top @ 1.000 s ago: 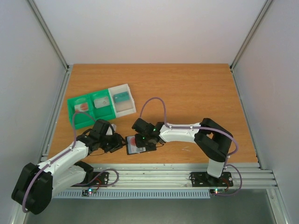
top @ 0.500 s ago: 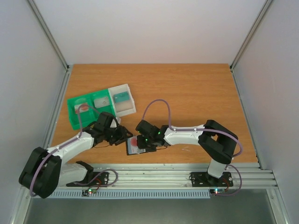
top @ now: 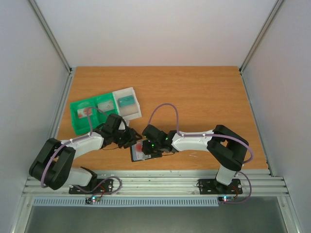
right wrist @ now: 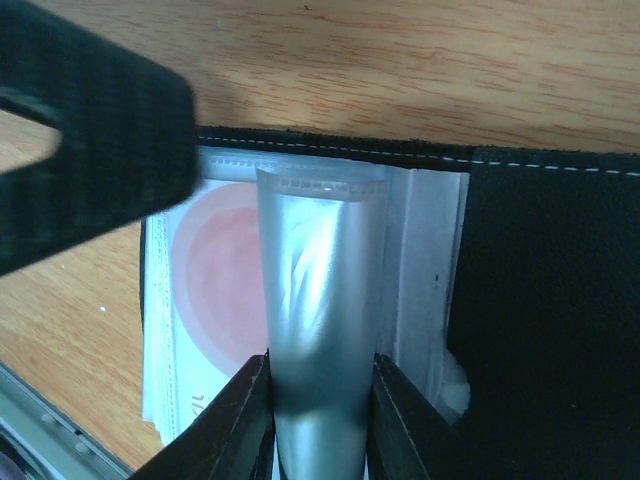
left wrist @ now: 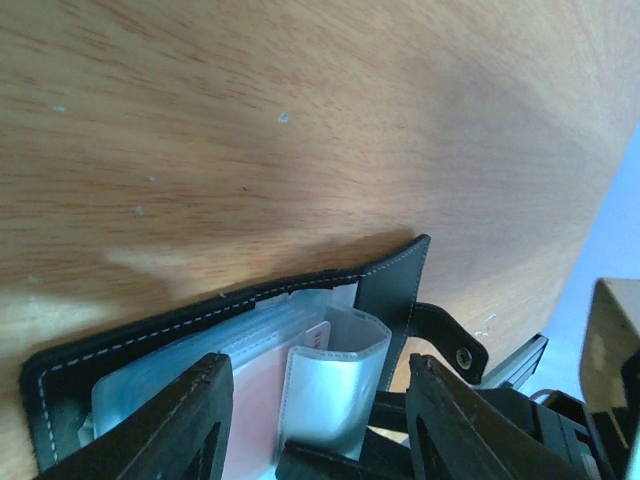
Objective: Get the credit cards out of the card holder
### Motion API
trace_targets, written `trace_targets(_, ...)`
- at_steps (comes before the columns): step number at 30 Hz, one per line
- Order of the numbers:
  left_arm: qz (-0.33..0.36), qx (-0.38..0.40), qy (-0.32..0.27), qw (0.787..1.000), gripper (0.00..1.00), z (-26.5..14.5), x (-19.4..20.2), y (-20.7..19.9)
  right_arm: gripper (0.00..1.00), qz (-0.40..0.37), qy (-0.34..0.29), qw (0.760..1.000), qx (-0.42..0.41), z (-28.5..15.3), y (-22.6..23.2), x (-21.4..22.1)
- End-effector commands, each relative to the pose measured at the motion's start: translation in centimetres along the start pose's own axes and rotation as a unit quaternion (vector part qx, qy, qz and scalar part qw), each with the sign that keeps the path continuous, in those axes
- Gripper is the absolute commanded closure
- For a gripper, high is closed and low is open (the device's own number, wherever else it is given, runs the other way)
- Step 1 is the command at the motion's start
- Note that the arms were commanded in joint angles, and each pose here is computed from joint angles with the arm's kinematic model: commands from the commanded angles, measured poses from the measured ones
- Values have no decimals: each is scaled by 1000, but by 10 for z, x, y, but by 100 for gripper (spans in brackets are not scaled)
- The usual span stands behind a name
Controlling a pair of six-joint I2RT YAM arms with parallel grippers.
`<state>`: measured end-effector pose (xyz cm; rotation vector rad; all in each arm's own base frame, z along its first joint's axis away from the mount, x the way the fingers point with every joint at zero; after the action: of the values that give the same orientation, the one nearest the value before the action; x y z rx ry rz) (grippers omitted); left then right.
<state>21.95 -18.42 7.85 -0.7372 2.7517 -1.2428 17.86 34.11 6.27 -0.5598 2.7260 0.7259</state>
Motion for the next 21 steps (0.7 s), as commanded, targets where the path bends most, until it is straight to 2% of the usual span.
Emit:
trace_targets(1, 11, 30, 1, 999, 51, 10, -7, -17, 74, -6, -23, 1000, -16, -9, 6, -8)
trace_targets(5, 9, 29, 7, 1000, 51, 16, -7, -18, 71, -6, -24, 1000, -15, -10, 6, -8)
trace_targets(16, -2, 43, 35, 998, 50, 23, 7, -21, 54, -7, -28, 1000, 1, -25, 2, -8)
trace_targets(21, 0, 60, 45, 997, 50, 20, 15, -32, 49, -17, -28, 999, -6, -43, 6, -6)
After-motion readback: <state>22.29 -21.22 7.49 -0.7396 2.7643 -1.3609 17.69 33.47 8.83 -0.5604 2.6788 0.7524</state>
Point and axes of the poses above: each gripper's point midway between its finger pads, its own z axis out along the fingers, its own y axis along the line the jaws close on, x = y × z, the point moved 4 cm from there along -z, back along the fingers, and after that the axes turned 11 degrees about -z, right-handed, at the moved point
